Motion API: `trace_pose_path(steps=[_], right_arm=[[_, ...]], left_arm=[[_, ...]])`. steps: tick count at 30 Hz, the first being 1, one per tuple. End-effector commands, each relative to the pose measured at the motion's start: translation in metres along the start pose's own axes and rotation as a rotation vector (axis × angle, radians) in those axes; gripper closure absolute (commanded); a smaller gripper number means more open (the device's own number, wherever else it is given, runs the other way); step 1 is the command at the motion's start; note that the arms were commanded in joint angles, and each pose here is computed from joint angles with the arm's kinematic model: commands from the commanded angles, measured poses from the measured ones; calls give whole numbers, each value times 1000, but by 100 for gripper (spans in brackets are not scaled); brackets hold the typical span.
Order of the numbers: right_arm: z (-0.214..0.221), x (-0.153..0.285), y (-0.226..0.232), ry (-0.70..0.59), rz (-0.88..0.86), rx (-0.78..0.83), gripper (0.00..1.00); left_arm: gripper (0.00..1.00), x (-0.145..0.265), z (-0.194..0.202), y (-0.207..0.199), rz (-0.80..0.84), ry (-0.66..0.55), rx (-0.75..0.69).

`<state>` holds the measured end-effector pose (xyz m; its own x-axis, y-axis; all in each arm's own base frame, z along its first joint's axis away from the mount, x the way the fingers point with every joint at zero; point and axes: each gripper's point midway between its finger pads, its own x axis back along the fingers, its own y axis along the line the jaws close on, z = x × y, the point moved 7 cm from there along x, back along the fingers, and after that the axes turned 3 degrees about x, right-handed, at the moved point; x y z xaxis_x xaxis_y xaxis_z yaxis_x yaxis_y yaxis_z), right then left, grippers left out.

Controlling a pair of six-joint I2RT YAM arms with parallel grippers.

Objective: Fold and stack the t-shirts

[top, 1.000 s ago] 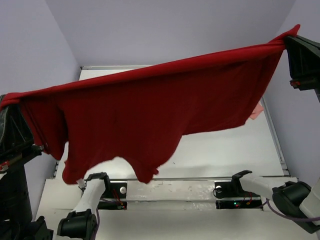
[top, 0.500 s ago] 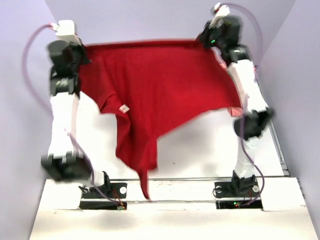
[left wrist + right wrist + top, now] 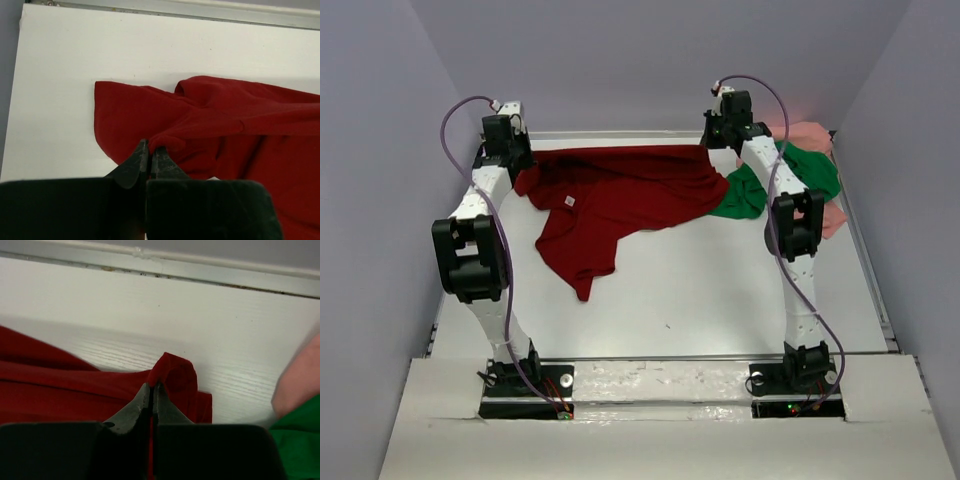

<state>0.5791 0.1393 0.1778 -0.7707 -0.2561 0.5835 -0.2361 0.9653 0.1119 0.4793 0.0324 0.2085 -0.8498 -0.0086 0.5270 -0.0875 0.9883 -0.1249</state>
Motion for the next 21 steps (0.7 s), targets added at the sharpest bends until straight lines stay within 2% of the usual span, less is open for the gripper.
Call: trace_pose_path(steps=[1,4,6,7,8,9,13,15,16,17,18,21], right_arm=[[-34,15,-23,-156,94,6,100],[-31,17,-23,-153,97,6,100],[-49,43,-19,-221,93,16,100],[-39,47,-19,-205,88,14,100],[-62,75,-11,-293,59,14,100],[-55,71,-11,-279,47,10,100],[-104,142,8,-408,-28,-8,100],[-136,194,19,-506,-61,-11,100],[-147,214,29,-546,-86,0,100],[-169,253,35,-628,-102,15,100],[-180,274,38,-667,-108,19,100],[-198,321,51,-707,-143,26,100]], left_arm=[[100,16,-35,4,-73,-185,-43],[100,23,-32,-1,-110,-207,-66],[100,35,-36,-3,-127,-241,-70],[100,51,-41,-5,-126,-283,-66],[100,62,-45,-6,-130,-314,-60],[100,72,-49,-7,-130,-343,-55],[100,133,-91,-14,-114,-509,-8],[100,182,-122,-24,-83,-639,5],[100,221,-143,-31,-63,-742,10],[100,241,-154,-35,-68,-801,16],[100,260,-164,-49,-28,-843,7],[100,337,-205,-62,7,-962,30]])
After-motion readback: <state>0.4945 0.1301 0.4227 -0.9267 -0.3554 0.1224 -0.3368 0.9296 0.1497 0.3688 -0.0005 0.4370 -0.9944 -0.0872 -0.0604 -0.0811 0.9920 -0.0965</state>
